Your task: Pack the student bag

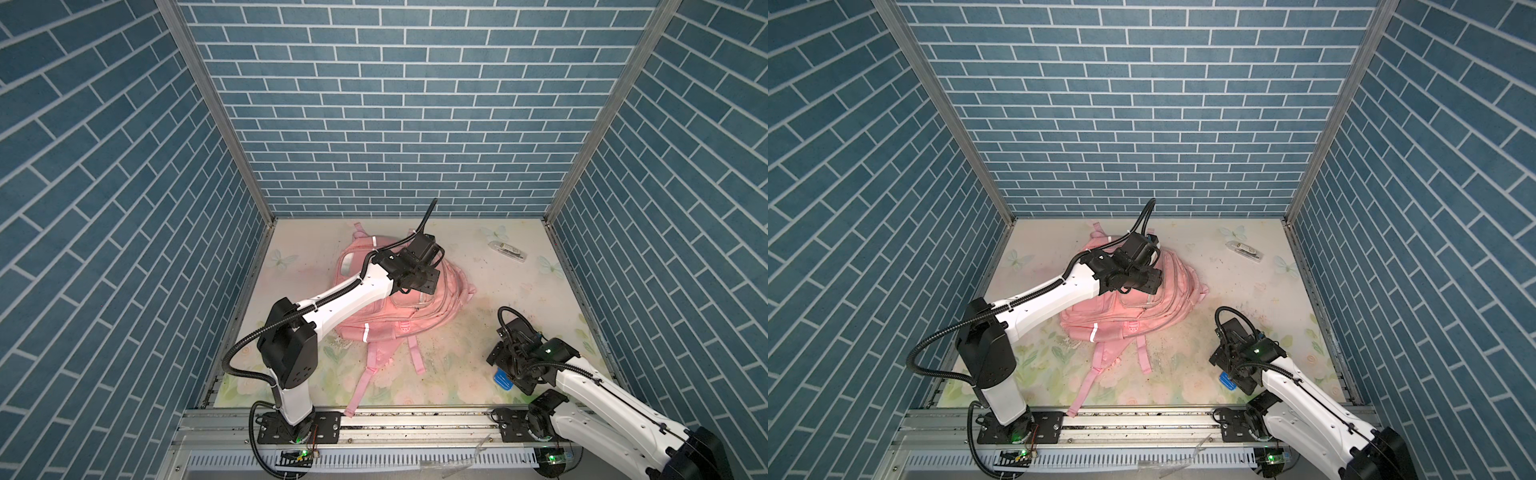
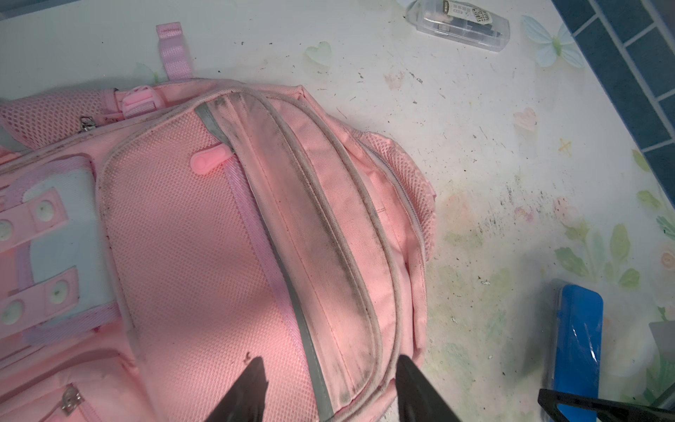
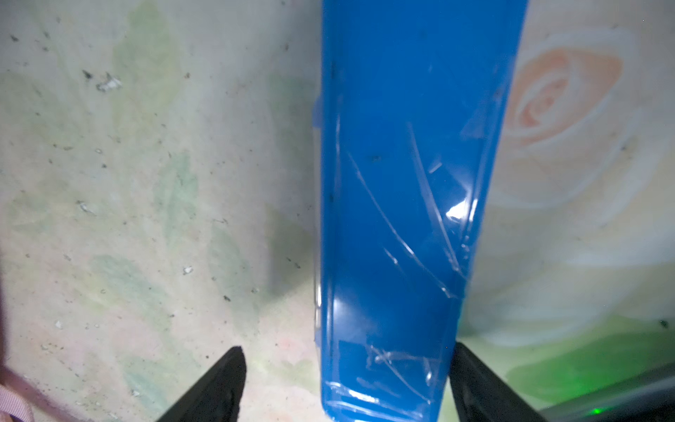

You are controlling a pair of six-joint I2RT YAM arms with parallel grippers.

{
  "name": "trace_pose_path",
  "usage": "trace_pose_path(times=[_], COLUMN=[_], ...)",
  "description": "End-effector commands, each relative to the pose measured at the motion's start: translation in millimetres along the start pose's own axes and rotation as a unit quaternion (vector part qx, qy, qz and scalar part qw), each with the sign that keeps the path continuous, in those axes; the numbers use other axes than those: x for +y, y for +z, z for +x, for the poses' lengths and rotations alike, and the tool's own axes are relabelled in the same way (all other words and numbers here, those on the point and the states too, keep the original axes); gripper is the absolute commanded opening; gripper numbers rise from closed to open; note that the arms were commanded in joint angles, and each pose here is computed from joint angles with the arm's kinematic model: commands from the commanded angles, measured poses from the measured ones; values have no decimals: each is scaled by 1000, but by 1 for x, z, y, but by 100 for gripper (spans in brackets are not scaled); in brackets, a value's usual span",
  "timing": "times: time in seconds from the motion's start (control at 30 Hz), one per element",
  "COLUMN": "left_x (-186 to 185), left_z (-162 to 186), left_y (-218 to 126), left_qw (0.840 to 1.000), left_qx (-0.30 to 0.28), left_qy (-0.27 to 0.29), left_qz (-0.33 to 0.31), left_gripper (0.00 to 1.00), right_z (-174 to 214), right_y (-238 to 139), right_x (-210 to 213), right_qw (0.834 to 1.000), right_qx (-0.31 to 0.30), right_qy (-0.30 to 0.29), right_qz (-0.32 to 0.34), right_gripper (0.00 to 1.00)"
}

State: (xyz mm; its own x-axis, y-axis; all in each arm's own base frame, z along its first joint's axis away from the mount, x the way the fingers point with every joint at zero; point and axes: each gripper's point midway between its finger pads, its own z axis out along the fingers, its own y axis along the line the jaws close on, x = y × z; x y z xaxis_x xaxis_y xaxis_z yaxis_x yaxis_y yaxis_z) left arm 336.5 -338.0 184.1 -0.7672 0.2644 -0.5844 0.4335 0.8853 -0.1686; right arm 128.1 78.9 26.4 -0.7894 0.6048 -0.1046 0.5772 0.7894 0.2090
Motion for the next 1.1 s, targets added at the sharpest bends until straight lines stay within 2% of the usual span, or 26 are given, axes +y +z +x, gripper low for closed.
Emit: trace_pose_path(times=[0.0, 0.23, 0.33, 0.47, 0.63, 0.87, 0.93, 0.97, 1.07], left_x=[0, -7, -13, -19, -22, -5, -3, -1, -2], left_z=[6, 10, 12, 15, 24, 38, 40, 39, 30], left_y=[1, 6, 10, 17, 33, 50, 52, 51, 43], left_qw=[1000, 999, 999, 998, 995, 981, 977, 976, 976], left_qx=[7, 19, 26, 37, 57, 94, 100, 100, 85], left_qy=[-3, 9, 16, 28, 45, 74, 82, 85, 86], left_qz=[-12, -28, -32, -45, -69, -155, -168, -173, -179], left_gripper=[58, 59, 59, 59, 59, 57, 53, 46, 18], right_z=[5, 8, 6, -6, -22, -34, -37, -39, -47], right_y=[8, 16, 16, 4, -12, -24, -27, -29, -38], right_x=[-4, -11, -9, -1, 19, 35, 38, 40, 52], right_qw=[1000, 999, 999, 999, 996, 992, 991, 990, 986], right_qx=[13, 24, 21, -6, -44, -69, -77, -82, -104], right_qy=[2, -17, -26, -43, -79, -100, -105, -108, -119], right_qz=[3, 25, 26, 23, -4, -22, -27, -29, -48], right_gripper=[79, 73, 65, 58, 53, 51, 50, 50, 50])
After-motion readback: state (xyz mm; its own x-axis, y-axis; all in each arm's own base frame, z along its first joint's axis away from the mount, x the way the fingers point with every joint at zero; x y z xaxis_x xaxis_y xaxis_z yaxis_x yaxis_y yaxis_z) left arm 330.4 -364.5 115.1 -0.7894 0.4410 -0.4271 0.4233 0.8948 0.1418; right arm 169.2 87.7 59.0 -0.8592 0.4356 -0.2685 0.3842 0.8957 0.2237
